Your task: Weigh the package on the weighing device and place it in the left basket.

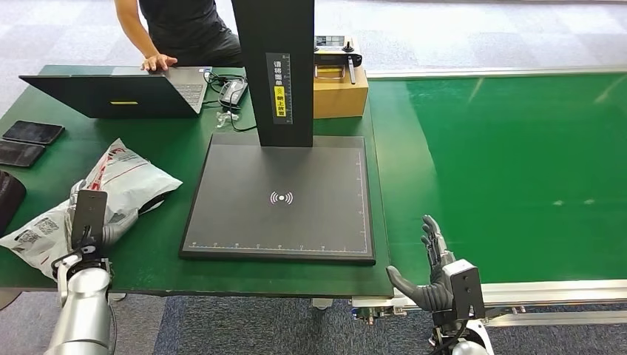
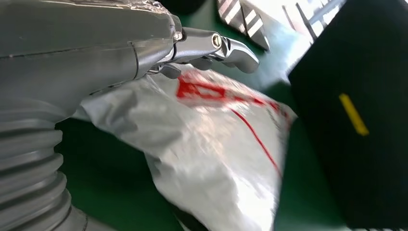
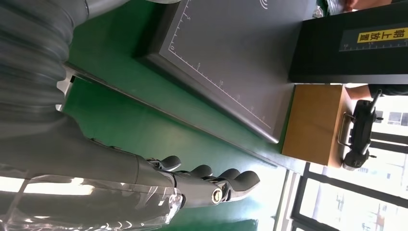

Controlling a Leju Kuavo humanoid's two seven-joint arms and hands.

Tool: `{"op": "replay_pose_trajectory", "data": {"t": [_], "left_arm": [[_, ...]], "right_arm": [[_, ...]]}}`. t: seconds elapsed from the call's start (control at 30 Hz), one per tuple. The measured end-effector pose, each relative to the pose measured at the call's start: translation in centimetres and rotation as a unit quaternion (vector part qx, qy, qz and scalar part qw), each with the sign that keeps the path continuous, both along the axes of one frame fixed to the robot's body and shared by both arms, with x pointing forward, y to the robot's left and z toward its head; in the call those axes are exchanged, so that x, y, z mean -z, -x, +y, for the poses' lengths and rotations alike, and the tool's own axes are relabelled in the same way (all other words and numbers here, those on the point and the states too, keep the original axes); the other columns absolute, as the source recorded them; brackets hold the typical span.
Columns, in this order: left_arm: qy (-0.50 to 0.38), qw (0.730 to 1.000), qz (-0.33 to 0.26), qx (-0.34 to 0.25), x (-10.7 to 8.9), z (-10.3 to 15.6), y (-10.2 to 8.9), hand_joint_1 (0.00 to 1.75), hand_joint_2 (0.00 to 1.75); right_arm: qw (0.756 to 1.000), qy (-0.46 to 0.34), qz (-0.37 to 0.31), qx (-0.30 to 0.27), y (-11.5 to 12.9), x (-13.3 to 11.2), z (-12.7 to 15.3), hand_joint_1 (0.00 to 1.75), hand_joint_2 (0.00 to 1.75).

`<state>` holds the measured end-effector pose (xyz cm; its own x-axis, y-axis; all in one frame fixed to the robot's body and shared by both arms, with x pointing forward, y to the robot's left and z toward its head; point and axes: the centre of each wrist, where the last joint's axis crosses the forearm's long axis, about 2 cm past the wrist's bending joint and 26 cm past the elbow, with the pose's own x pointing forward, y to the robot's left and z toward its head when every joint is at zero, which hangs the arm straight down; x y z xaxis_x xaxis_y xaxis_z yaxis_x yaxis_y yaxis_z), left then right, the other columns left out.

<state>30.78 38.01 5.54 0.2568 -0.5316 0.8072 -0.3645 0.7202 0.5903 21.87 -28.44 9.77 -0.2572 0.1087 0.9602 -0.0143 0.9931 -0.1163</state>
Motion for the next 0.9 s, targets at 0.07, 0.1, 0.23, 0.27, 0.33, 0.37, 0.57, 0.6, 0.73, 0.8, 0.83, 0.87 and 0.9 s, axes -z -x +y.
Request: {"op": "replay_pose_trajectory", "data": {"t": [0.07, 0.1, 0.23, 0.27, 0.33, 0.37, 0.57, 0.6, 0.73, 0.8, 0.83, 0.87, 0.9], "left_arm": [[0.044, 0.998, -0.026, 0.025, -0.1, -0.4, 0.2, 0.00, 1.75], [0.068, 0.996, -0.043, 0.042, -0.2, -0.7, 0.3, 0.00, 1.75], [0.166, 0.969, -0.128, 0.131, -0.9, -2.4, 0.8, 0.00, 1.75], [0.185, 0.960, -0.145, 0.152, -1.1, -3.0, 1.0, 0.00, 1.75], [0.216, 0.942, -0.170, 0.190, -1.5, -4.2, 1.3, 0.00, 1.75], [0.228, 0.934, -0.178, 0.208, -1.6, -4.9, 1.5, 0.00, 1.75], [0.276, 0.895, -0.192, 0.293, -2.0, -9.4, 2.6, 0.00, 1.75], [0.285, 0.888, -0.193, 0.305, -2.0, -10.1, 2.7, 0.00, 1.75], [0.337, 0.850, -0.195, 0.354, -2.1, -12.7, 3.3, 0.00, 1.75], [0.359, 0.834, -0.192, 0.372, -2.0, -13.9, 3.6, 0.00, 1.75], [0.368, 0.828, -0.191, 0.378, -2.0, -14.4, 3.7, 0.00, 1.75], [0.376, 0.823, -0.190, 0.382, -2.0, -14.9, 3.9, 0.00, 1.75], [0.380, 0.820, -0.188, 0.385, -1.9, -15.2, 4.1, 0.00, 1.75]], "right_arm": [[1.000, 0.000, -0.001, -0.002, 0.0, 0.0, 0.0, 0.00, 1.75], [1.000, 0.000, -0.002, -0.003, 0.0, 0.0, 0.0, 0.00, 1.75], [1.000, 0.006, -0.013, -0.006, -0.1, -0.1, 0.0, 0.00, 1.75], [1.000, 0.006, -0.020, -0.007, -0.2, -0.1, 0.0, 0.00, 1.75], [0.999, 0.005, -0.039, -0.012, -0.4, -0.3, 0.0, 0.00, 1.75], [0.998, 0.003, -0.052, -0.016, -0.5, -0.4, 0.1, 0.00, 1.75], [0.992, -0.010, -0.114, -0.053, -1.7, -2.0, 0.9, 0.00, 1.75], [0.991, -0.011, -0.119, -0.057, -1.9, -2.3, 1.0, 0.00, 1.75], [0.988, -0.016, -0.135, -0.074, -3.0, -3.2, 1.7, 0.00, 1.75], [0.987, -0.018, -0.140, -0.082, -3.5, -3.7, 2.1, 0.00, 1.75], [0.986, -0.019, -0.142, -0.086, -3.8, -3.9, 2.3, 0.00, 1.75], [0.985, -0.020, -0.143, -0.090, -3.9, -4.0, 2.5, 0.00, 1.75], [0.985, -0.021, -0.144, -0.093, -4.1, -4.1, 2.7, 0.00, 1.75]]}}
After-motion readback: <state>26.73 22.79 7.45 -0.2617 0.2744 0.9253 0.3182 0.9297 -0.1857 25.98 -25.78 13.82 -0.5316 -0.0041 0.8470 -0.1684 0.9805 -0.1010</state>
